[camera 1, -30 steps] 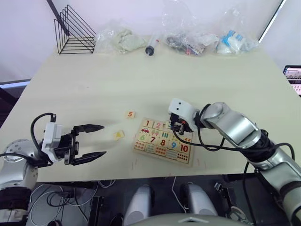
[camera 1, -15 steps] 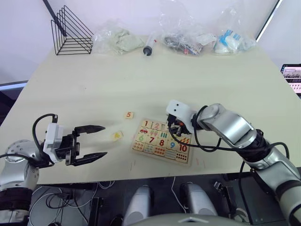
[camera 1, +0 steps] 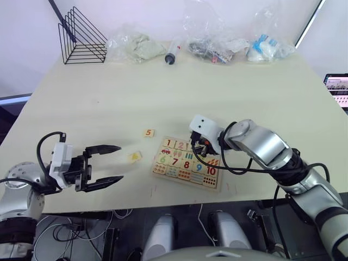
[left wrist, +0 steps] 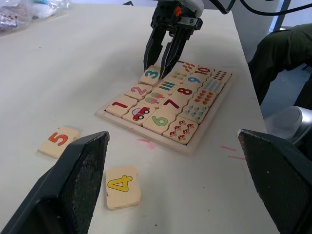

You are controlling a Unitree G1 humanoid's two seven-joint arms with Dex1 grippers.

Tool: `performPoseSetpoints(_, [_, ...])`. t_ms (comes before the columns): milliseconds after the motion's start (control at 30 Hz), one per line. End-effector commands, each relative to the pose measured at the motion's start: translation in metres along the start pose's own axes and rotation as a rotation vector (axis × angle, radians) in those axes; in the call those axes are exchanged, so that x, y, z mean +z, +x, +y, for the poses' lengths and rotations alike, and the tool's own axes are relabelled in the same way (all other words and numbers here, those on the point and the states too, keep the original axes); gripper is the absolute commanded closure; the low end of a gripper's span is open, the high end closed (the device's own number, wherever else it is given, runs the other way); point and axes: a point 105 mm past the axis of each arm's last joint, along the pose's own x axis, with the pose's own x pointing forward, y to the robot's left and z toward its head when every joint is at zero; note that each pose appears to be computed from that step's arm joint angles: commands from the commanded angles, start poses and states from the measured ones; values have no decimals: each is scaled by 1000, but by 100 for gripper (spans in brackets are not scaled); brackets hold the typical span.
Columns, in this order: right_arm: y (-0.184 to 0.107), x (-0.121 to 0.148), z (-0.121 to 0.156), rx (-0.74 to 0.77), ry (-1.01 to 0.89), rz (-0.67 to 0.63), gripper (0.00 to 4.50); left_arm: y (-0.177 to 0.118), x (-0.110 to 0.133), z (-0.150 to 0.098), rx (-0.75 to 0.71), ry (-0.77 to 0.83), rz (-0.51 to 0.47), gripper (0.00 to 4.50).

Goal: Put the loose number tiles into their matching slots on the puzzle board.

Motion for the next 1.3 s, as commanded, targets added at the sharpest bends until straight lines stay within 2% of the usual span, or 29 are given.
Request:
performPoseSetpoints(33, [-1,9,1,-3,-21,-23,367,-3,7,-1,-19,29,0,0])
performPoseSetpoints(1300, [0,14,3,21,-9,-12,367,-1,3,-2,-19,27,-1,0])
